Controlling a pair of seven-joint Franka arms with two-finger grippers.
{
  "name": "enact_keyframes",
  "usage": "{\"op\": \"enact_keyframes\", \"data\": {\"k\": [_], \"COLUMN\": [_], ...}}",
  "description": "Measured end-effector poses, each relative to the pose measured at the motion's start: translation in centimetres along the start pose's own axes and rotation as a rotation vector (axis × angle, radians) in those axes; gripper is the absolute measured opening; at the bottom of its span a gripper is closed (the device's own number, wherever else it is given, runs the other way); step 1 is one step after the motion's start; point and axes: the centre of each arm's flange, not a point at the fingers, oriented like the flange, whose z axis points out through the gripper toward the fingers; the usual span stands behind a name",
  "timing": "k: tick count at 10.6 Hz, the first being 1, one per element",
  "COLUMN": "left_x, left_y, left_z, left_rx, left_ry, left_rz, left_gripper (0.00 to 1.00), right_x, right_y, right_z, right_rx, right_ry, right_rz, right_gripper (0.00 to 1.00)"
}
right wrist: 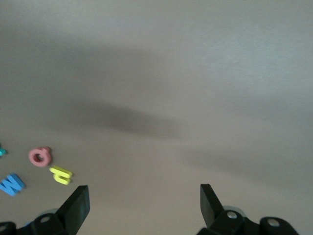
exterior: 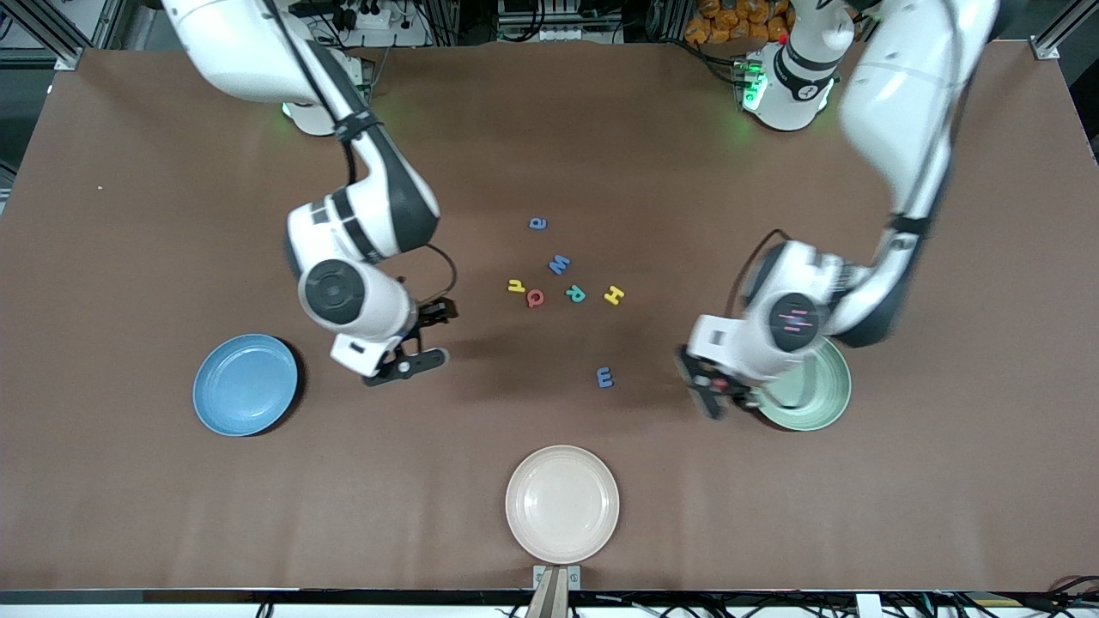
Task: Sort uppercase to blue plate, lowercase to green plate
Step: 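Carry the W to the green plate while the right gripper reaches the H, then release the W on the green plate while the right gripper grasps the H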
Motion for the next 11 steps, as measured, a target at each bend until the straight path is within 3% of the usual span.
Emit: {"op": "enact_keyframes", "data": {"k": [2,4,6,8,11], "left_x": [-5.1,-9.1,-12.4,-14.0,-14.1], "left_y": [-4.0,-6.5,-7.7,-8.3,-8.2], "left_z": [-0.7,0.3,2.2,3.2,3.6], "left_rx": [0.001,-0.001,-0.023,-0.03,-0.029], "left_ry": [-0.023,-0.059,-0.094,-0.114,-0.122], "left_rz": [-0.096,-0.164,-0.222,-0.272,-0.369], "left_gripper": [0.27,0.27,0.27,0.27,0.27], "right_x": [-0.1,-0.7,-1.8,-1.6,-3.7], "right_y": [-4.6,-12.4,-18.9,-21.0,-25.9], "right_z": [1.4,2.9,3.6,3.6,5.9], "right_rx": [0.005,0.031,0.057,0.063,0.055], "right_ry": [0.064,0.199,0.278,0.297,0.281], "right_rz": [-0.003,-0.1,-0.176,-0.266,-0.452], "right_gripper": [1.0,1.0,1.0,1.0,1.0]}}
